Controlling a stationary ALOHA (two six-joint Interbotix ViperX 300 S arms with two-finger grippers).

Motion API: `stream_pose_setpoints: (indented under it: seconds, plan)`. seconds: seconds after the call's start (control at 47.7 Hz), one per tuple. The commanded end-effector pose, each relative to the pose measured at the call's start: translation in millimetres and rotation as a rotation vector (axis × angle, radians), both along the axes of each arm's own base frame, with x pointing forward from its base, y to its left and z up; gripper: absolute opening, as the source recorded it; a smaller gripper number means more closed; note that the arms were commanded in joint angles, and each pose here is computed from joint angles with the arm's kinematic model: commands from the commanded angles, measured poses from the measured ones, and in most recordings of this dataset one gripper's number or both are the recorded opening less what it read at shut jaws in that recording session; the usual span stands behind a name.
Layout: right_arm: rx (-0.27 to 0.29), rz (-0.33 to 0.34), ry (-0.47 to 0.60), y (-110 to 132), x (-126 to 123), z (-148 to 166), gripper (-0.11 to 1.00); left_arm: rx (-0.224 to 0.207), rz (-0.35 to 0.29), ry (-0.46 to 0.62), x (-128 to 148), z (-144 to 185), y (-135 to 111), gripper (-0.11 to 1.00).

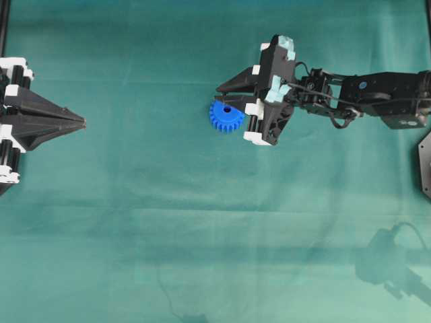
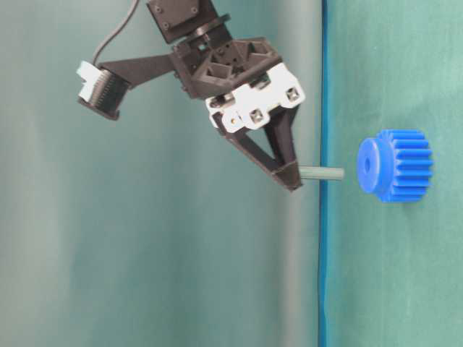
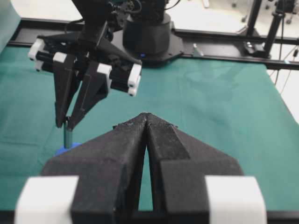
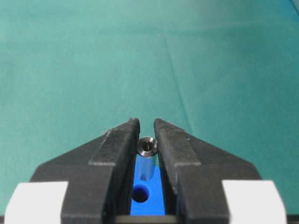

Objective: Insert the shaft placed at a random location into the center hole of the small gear at another random location.
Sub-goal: 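Lift the shaft upright with the right gripper and carry it over the blue gear, then align the shaft tip with the gear's center hole and lower it in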

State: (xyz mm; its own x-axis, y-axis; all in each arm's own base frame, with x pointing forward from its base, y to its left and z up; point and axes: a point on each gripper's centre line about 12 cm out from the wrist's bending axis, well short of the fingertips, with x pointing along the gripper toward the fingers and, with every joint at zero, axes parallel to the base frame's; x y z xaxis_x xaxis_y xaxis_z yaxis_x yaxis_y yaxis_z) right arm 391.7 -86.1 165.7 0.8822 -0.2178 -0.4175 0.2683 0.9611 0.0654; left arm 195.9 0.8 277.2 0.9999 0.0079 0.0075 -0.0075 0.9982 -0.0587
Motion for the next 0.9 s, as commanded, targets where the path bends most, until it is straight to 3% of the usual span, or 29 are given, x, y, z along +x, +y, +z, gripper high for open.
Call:
stream_pose_setpoints:
  seconds: [0.0, 0.546, 0.881]
  plan:
    - [-0.001, -0.001, -0.022, -0.4, 4.5, 6.0, 0.24, -0.001, 0.001, -0.009, 1.3, 3.4, 0.1, -0.01]
    - [0.017, -0.006, 0.026, -0.6, 5.0, -12.9, 0.24, -0.002, -0.001, -0.003, 1.2, 2.2, -0.3, -0.01]
    - [0.0, 0.004, 0.0, 0.4, 2.5, 7.3, 0.24, 0.0, -0.002, 0.0, 1.2, 1.9, -0.3, -0.01]
